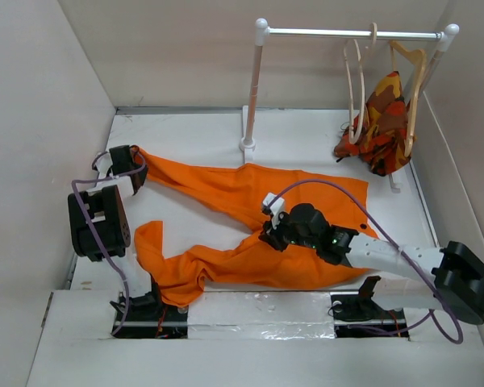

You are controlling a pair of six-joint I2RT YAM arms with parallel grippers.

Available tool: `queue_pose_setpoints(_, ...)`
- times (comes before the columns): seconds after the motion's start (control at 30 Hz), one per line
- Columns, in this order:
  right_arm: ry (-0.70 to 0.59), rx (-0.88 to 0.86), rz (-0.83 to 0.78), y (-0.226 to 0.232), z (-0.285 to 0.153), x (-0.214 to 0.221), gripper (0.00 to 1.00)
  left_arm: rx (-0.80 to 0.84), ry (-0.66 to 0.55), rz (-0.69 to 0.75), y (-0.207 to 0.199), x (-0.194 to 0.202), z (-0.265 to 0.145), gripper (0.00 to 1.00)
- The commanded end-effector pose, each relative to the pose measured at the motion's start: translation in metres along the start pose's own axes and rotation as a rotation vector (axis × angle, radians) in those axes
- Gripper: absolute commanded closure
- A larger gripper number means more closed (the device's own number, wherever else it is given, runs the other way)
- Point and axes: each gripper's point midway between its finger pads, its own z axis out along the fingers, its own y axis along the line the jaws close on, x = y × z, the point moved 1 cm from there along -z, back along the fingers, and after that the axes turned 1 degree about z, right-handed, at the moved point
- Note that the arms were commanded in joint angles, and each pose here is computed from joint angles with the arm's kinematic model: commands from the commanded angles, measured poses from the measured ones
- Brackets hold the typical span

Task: Place the trousers on the hanger
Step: Flatten out the trousers at the center of the board.

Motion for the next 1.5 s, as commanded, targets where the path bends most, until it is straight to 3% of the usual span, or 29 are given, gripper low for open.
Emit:
queue_pose_setpoints(0.0, -0.092, 0.022, -0.013, 0.000, -0.010, -0.033, 0.77, 0.046, -0.012, -0.024, -0.022, -0.013, 0.001, 0.96)
queue_pose_setpoints(0.13, -0.123, 0.059, -0.007, -0.006, -0.021, -0.041, 0.76, 0.137, -0.056, 0.012, -0.057, -0.033, -0.028, 1.00)
queue_pose_setpoints(0.3, -0.174, 0.079, -0.003, -0.016, -0.033, -0.058, 0.76, 0.406, -0.116, 0.115, -0.160, -0.068, -0.125, 1.00)
queue_pose_setpoints(0.43, -0.184, 0.077, 0.001, -0.017, -0.040, -0.062, 0.76, 0.542, -0.065, 0.269, -0.210, -0.046, -0.192, 1.00)
queue_pose_setpoints(0.57, -0.192, 0.066, 0.011, -0.016, -0.044, -0.062, 0.76, 0.569, 0.021, 0.336, -0.187, -0.013, -0.212, 1.00)
queue_pose_setpoints(0.73, -0.194, 0.077, 0.007, -0.016, -0.054, -0.062, 0.76, 0.540, -0.021, 0.411, -0.158, -0.016, -0.230, 1.00)
queue_pose_setpoints(0.9, -0.215, 0.102, -0.002, -0.022, -0.058, -0.067, 0.76, 0.463, -0.228, 0.445, -0.150, -0.058, -0.250, 1.00)
queue_pose_setpoints(1.03, -0.195, 0.104, 0.002, -0.024, -0.058, -0.067, 0.76, 0.418, -0.332, 0.421, -0.172, -0.097, -0.253, 1.00)
queue_pose_setpoints(1.13, -0.167, 0.121, 0.014, -0.030, -0.057, -0.055, 0.76, 0.464, -0.290, 0.503, -0.213, -0.069, -0.251, 1.00)
queue_pose_setpoints(1.17, -0.163, 0.115, 0.014, -0.029, -0.057, -0.053, 0.76, 0.457, -0.220, 0.586, -0.223, -0.025, -0.236, 1.00)
queue_pose_setpoints(1.23, -0.185, 0.107, 0.013, -0.030, -0.055, -0.056, 0.76, 0.384, -0.167, 0.694, -0.210, 0.010, -0.207, 1.00)
queue_pose_setpoints(1.33, -0.167, 0.090, 0.014, -0.028, -0.053, -0.053, 0.76, 0.269, 0.038, 0.757, -0.161, 0.063, -0.130, 1.00)
queue_pose_setpoints(1.4, -0.136, 0.086, 0.019, -0.027, -0.053, -0.047, 0.76, 0.204, 0.110, 0.749, -0.131, 0.073, -0.091, 1.00)
queue_pose_setpoints(1.47, -0.116, 0.099, 0.023, -0.029, -0.054, -0.044, 0.76, 0.176, 0.110, 0.736, -0.122, 0.074, -0.080, 1.00)
